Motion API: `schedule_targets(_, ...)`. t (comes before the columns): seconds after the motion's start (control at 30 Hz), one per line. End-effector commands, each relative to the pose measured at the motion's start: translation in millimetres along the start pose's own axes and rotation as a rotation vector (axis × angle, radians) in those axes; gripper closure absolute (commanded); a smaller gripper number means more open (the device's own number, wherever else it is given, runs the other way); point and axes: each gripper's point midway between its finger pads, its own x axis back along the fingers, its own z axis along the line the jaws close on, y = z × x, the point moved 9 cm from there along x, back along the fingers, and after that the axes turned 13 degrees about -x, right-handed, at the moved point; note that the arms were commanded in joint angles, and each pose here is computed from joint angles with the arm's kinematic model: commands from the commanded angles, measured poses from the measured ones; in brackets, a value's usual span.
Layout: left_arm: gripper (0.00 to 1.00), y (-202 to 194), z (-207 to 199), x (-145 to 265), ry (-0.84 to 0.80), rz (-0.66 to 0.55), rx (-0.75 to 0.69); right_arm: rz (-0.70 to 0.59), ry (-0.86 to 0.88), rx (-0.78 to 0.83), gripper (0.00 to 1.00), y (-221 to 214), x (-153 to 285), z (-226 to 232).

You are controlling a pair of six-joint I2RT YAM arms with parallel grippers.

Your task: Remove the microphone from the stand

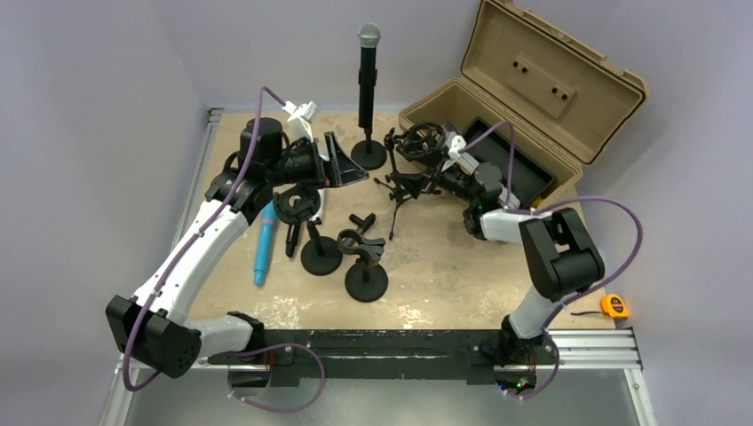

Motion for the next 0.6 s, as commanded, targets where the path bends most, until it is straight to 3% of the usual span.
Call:
schedule_targets(0.0, 0.17, 18.7, -4.8, -3.3, 0.000, -0.051, -0.092, -0.171, -0.206, -0.032, 0.23, 47.4, 8.0, 7.4)
schedule_targets(0.23, 0.20, 16.1, 2.8, -27.9, 0.018, -0.003, -0.129, -0.182, -0.369, -0.174, 0.19, 48.6, 34.2, 28.9)
schedule_targets(0.57, 0.33, 12.4, 23.5, -73.4, 0.023, 0.081, -0.120, -0.209, -0.418, -0.319, 0.19, 71.7, 81.0, 88.7)
